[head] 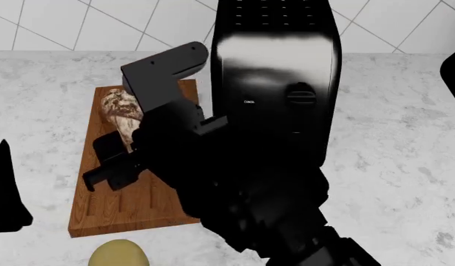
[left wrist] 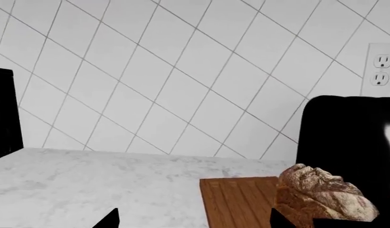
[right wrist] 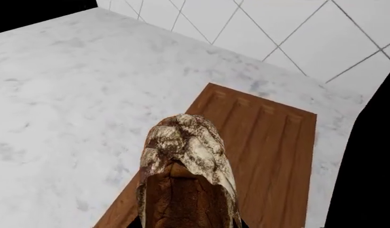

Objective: Place the bread and cheese on the cutting board.

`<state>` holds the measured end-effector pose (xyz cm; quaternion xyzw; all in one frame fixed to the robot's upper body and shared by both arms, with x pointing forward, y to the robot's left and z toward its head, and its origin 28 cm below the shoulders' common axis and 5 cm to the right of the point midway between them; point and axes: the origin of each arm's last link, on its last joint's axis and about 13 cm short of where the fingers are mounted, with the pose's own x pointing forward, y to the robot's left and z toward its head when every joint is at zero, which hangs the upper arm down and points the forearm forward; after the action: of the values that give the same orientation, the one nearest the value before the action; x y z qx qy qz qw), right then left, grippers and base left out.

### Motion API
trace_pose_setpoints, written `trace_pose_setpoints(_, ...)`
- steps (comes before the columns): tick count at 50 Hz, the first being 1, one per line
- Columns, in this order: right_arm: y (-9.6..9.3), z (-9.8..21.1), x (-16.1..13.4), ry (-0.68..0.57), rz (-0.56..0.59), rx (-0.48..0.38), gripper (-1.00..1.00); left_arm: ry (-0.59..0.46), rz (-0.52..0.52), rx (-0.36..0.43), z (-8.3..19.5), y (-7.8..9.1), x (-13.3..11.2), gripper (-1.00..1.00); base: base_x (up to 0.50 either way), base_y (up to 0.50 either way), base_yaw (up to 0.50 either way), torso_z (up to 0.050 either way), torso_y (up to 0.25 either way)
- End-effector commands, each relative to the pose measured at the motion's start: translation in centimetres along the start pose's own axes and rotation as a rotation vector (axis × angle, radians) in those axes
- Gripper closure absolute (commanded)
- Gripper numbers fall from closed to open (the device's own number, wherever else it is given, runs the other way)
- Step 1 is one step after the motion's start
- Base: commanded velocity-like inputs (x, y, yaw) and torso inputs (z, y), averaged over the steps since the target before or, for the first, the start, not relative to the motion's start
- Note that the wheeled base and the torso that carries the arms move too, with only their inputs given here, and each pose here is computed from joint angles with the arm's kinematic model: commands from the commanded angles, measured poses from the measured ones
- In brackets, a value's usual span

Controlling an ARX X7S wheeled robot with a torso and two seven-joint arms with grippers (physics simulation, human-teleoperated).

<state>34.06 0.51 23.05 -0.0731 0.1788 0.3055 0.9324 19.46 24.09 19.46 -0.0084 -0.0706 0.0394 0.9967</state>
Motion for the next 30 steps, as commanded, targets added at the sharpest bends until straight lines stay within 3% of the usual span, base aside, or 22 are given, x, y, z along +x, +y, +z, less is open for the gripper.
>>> trace_pose_setpoints(1, 0.8, 1.0, 2.6, 0.021, 0.034, -0.033, 1.00, -0.007, 0.013, -0.008, 0.3, 0.3, 0.0, -1.00, 0.00, 0.00, 0.00, 0.000, 0.000)
trace_pose_setpoints(13, -0.3, 1.3, 4.4, 0.057, 0.006, -0.030, 1.00, -0.012, 0.036, -0.017, 0.7, 1.1, -0.3, -1.00, 0.00, 0.00, 0.00, 0.000, 0.000)
trace_pose_setpoints(15, -0.4, 1.1, 4.5, 0.030, 0.019, -0.071, 1.00, -0.023, 0.040, -0.012, 1.0, 1.3, -0.4, -1.00, 0.00, 0.00, 0.00, 0.000, 0.000)
trace_pose_setpoints(17, -0.2, 1.5, 4.4, 0.028, -0.024, -0.060, 1.00, -0.024, 0.051, -0.024, 1.2, 1.4, -0.4, -1.00, 0.00, 0.00, 0.00, 0.000, 0.000)
trace_pose_setpoints(18, 0.3, 1.1, 4.3, 0.073, 0.013, -0.111, 1.00, -0.025, 0.049, -0.023, 1.2, 1.4, -0.5, -1.00, 0.00, 0.00, 0.00, 0.000, 0.000)
trace_pose_setpoints(19, 0.3, 1.0, 4.3, 0.068, 0.009, -0.063, 1.00, -0.025, 0.049, -0.023, 1.1, 1.4, -0.5, -1.00, 0.00, 0.00, 0.00, 0.000, 0.000)
trace_pose_setpoints(20, -0.1, 1.1, 4.4, 0.056, -0.050, -0.073, 1.00, -0.021, 0.046, -0.024, 1.0, 1.4, -0.4, -1.00, 0.00, 0.00, 0.00, 0.000, 0.000)
trace_pose_setpoints(22, 0.0, 1.2, 4.4, 0.050, -0.049, -0.085, 1.00, -0.019, 0.048, -0.026, 0.9, 1.5, -0.3, -1.00, 0.00, 0.00, 0.00, 0.000, 0.000)
trace_pose_setpoints(24, 0.4, 0.6, 4.5, 0.055, -0.036, -0.119, 1.00, -0.022, 0.049, -0.027, 1.1, 1.5, -0.5, -1.00, 0.00, 0.00, 0.00, 0.000, 0.000)
trace_pose_setpoints(30, 1.6, -2.0, 5.2, 0.062, -0.035, -0.119, 1.00, -0.018, 0.049, -0.026, 0.8, 1.5, -0.5, -1.00, 0.00, 0.00, 0.00, 0.000, 0.000)
